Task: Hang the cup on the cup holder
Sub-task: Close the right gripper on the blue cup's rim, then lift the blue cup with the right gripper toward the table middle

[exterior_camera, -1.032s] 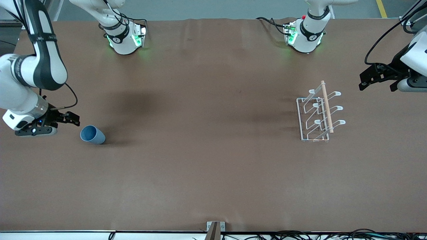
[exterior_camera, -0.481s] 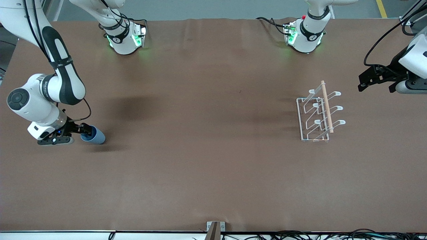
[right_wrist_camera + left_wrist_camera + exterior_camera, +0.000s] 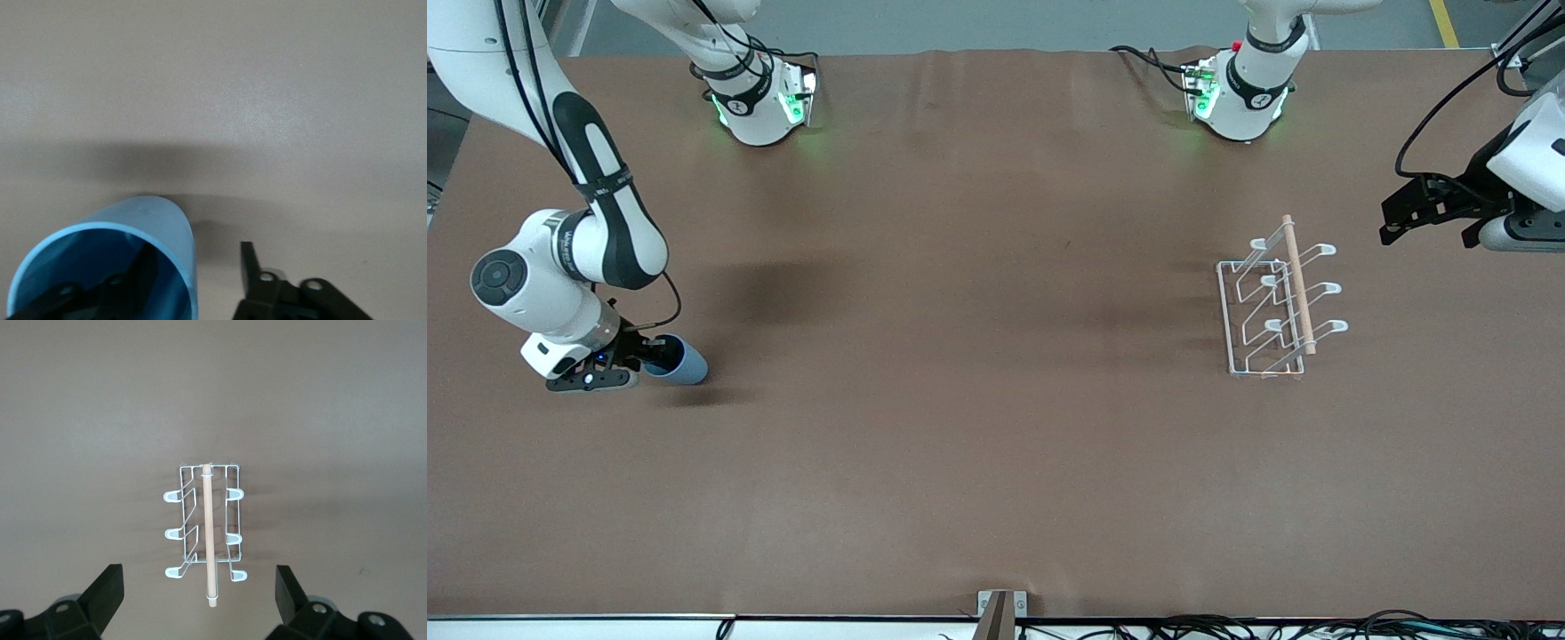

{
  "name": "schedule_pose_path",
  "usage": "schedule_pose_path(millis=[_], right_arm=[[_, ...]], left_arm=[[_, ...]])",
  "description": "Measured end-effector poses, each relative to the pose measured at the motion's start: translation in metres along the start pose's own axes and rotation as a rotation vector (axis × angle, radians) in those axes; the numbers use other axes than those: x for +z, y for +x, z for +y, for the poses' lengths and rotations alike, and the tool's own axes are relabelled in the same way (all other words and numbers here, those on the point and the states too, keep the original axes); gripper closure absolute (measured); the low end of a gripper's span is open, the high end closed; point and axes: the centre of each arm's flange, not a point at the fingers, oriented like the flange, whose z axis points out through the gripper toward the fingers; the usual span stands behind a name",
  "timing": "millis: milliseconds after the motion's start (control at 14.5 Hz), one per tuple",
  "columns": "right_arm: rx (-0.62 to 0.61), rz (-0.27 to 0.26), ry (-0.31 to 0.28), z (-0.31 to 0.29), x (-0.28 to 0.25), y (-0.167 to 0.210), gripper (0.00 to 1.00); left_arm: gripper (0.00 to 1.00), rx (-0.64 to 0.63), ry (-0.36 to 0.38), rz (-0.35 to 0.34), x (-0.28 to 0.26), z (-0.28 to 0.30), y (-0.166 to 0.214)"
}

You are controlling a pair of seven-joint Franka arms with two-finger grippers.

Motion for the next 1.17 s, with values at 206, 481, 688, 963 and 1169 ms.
schedule_pose_path(millis=[206,481,688,963,1169], right_arm=[[0.000,-0.006,0.001,0.001,-0.004,0.004,0.77],[0.001,-0.064,0.017,0.005,-0.024,0.018,0.95],[-0.006,-0.145,0.038,0.007,-0.060,0.036,0.95],[-0.021,-0.193,0.110,-0.006,-0.171,0.070,0.95],[0.041,-0.225,0.328,-0.053,-0.218,0.069,0.95]], left_arm=[[0.00,0.002,0.000,-0.003,0.002,0.001,0.001],[0.00,0.007,0.000,-0.004,0.002,0.004,0.001],[0.00,0.007,0.000,-0.003,0.002,0.004,0.001],[0.00,0.007,0.000,-0.002,0.001,0.004,0.001],[0.00,0.007,0.000,-0.001,0.001,0.004,0.001]])
